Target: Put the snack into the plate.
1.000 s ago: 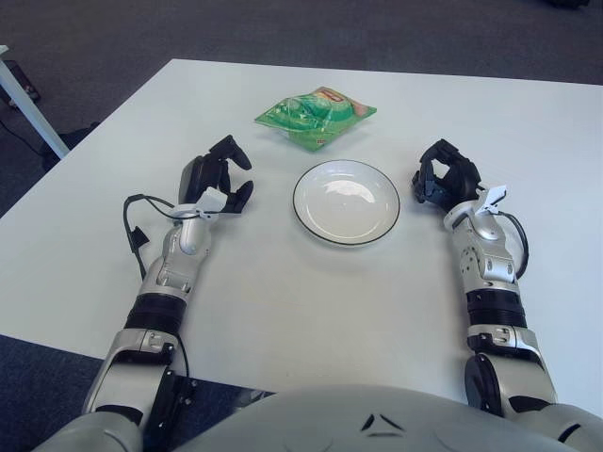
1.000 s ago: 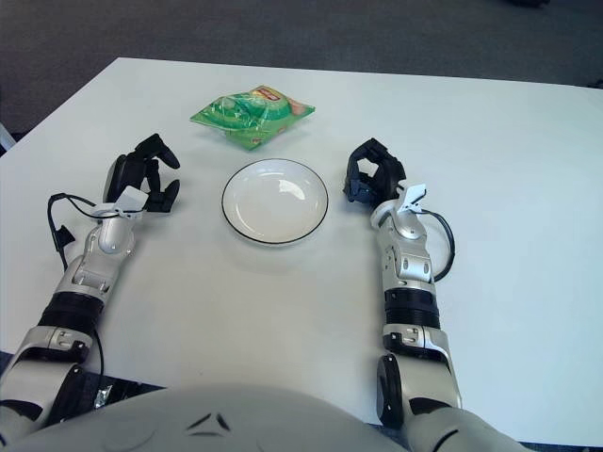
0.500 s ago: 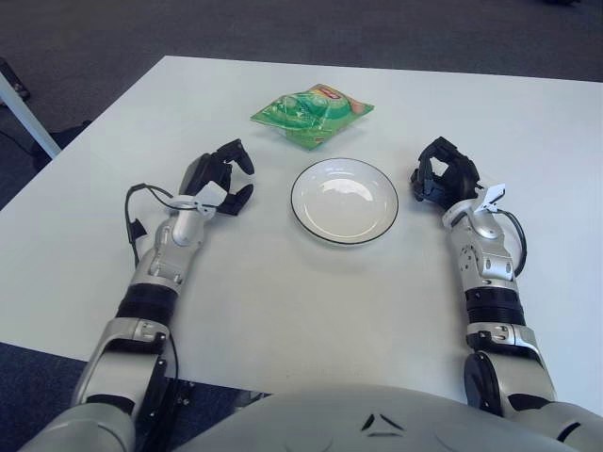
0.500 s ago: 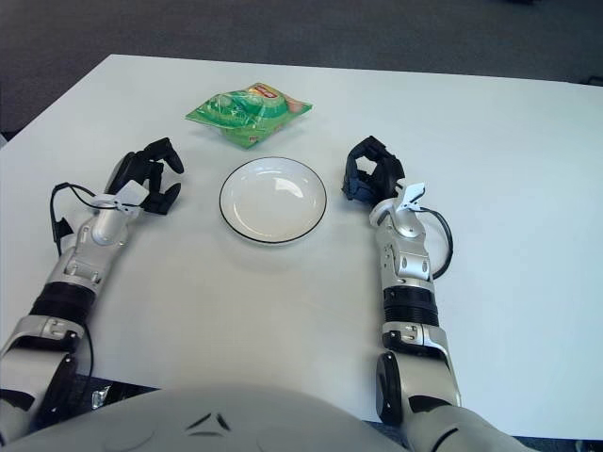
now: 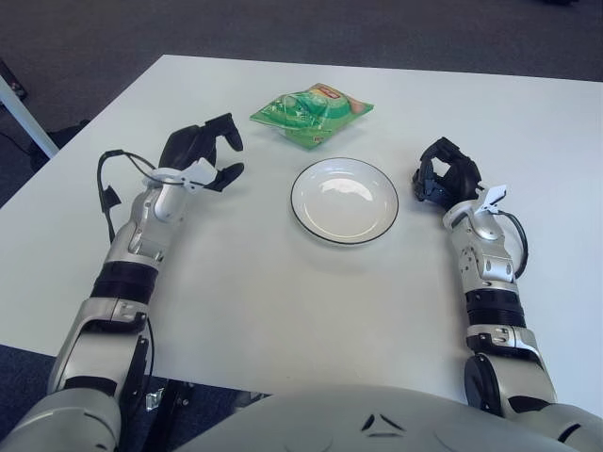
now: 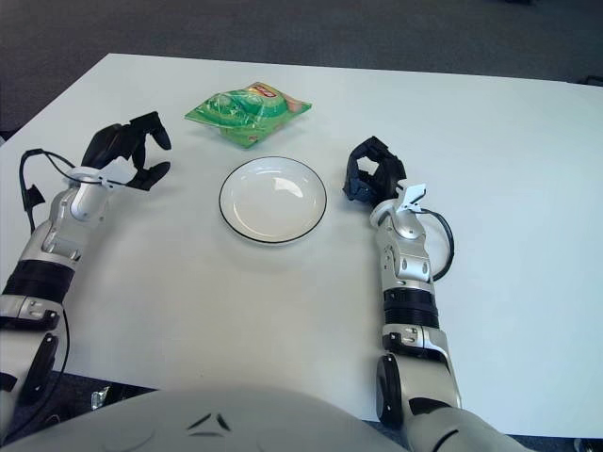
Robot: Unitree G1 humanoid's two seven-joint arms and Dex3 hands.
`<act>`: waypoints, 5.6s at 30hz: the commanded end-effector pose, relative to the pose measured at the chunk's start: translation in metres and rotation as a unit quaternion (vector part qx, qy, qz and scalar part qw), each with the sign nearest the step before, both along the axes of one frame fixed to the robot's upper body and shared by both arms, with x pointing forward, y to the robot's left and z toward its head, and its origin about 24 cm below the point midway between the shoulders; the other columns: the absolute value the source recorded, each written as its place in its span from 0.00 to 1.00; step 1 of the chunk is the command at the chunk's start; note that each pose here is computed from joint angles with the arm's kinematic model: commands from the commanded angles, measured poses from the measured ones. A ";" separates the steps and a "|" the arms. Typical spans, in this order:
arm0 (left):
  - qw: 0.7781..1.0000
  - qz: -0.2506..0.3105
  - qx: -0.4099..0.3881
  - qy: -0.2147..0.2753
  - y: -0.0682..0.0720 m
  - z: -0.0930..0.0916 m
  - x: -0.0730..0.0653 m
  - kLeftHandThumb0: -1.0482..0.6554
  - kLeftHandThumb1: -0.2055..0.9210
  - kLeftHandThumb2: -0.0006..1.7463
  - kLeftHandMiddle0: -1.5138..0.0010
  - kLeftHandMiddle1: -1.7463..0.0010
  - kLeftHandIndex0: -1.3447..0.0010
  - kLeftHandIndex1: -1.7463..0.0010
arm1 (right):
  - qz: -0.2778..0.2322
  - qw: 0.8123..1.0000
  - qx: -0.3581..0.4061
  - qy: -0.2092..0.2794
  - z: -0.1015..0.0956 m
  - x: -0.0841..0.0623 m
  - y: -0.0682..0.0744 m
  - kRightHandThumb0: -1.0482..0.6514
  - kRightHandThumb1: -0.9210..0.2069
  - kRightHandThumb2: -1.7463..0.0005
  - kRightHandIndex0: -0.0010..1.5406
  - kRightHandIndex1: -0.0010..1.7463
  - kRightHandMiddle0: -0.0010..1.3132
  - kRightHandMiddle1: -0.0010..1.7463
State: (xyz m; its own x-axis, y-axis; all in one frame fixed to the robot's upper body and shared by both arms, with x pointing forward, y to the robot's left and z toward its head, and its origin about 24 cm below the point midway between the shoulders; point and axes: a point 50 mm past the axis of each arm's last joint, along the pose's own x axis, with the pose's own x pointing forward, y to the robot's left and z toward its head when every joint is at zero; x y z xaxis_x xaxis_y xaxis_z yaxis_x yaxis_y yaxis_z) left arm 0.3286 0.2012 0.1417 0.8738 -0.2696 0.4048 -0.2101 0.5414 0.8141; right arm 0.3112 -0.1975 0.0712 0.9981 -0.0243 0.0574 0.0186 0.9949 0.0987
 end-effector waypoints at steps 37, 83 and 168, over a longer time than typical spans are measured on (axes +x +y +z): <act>0.925 -0.053 0.339 -0.166 -0.047 0.034 0.045 0.03 0.98 0.20 1.00 1.00 1.00 0.99 | 0.013 0.997 0.011 0.075 -0.030 -0.016 0.003 0.35 0.45 0.31 0.83 1.00 0.41 1.00; 0.898 -0.130 0.415 -0.064 -0.102 0.009 0.068 0.03 0.91 0.09 1.00 1.00 0.99 0.99 | 0.025 0.997 0.001 0.071 -0.031 -0.017 0.008 0.35 0.46 0.30 0.85 1.00 0.42 1.00; 0.943 0.061 0.326 0.022 -0.074 -0.060 0.060 0.25 0.97 0.38 0.81 0.10 1.00 0.18 | 0.081 0.993 -0.045 0.068 -0.024 -0.030 0.014 0.35 0.44 0.32 0.82 1.00 0.41 1.00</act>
State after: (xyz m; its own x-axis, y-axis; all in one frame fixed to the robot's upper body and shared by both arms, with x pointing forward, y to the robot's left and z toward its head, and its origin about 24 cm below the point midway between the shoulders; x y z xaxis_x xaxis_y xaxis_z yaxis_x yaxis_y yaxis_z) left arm 0.3939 0.1210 0.0939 0.9214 -0.3459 0.1773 -0.2207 -0.0901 0.9712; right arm 0.2944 -0.1806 0.0755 0.9880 0.1496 0.0381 -0.1502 0.9886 0.0134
